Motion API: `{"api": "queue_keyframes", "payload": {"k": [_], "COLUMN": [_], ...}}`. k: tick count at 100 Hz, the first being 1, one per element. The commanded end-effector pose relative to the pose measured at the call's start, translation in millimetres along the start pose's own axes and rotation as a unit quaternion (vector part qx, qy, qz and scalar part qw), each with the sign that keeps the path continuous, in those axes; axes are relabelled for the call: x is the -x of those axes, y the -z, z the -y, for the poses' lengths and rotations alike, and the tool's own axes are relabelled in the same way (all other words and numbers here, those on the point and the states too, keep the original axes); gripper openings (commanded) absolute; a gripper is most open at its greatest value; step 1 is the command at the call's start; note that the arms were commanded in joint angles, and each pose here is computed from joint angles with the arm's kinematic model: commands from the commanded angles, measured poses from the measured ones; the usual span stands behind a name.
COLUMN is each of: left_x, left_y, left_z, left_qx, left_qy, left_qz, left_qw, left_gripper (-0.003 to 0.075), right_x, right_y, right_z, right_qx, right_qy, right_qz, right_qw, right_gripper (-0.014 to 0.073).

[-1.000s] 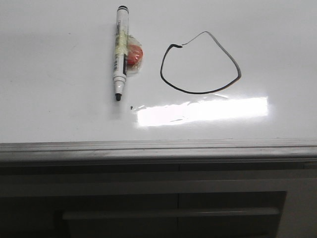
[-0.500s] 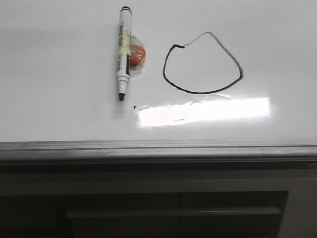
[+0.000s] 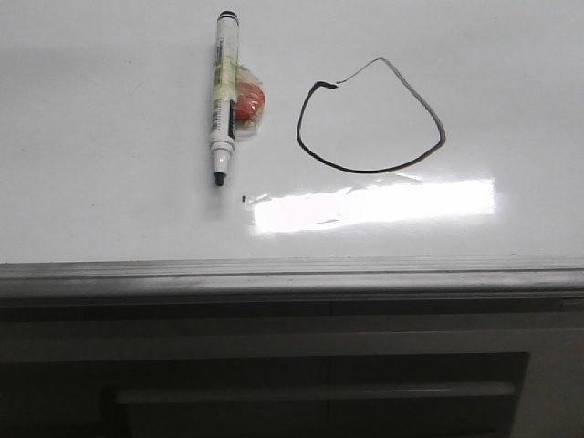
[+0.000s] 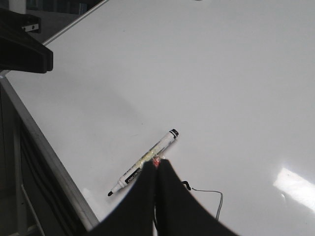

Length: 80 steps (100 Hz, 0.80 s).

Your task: Write number 0 on whiteboard

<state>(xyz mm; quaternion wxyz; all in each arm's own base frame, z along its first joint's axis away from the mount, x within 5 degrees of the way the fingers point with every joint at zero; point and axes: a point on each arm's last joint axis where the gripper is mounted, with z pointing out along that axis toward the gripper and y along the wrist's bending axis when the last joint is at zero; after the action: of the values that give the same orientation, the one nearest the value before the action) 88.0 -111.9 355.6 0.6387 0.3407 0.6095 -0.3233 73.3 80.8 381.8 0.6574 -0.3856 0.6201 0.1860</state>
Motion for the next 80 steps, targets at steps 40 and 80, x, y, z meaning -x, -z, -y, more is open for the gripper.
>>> {"api": "queue_keyframes", "payload": {"k": [40,80], "left_x": [7.0,-73.9], "left_y": [-4.1,34.1], "left_z": [-12.0,-27.7], "left_qx": [0.054,0.177], "left_qy": [-0.036,-0.047], "left_qz": [0.06,0.029], "left_qw": [0.996,0.983], "left_gripper": [-0.002,-0.002], "right_x": [14.8,14.8], "right_y": [3.4,3.4], "right_z": [5.2,5.2], "right_qx": [-0.018,-0.018], "right_qy": [0.005,0.005], "right_qz": [0.049,0.049], "right_qw": [0.999,0.999], "right_gripper": [-0.0069,-0.0069]}}
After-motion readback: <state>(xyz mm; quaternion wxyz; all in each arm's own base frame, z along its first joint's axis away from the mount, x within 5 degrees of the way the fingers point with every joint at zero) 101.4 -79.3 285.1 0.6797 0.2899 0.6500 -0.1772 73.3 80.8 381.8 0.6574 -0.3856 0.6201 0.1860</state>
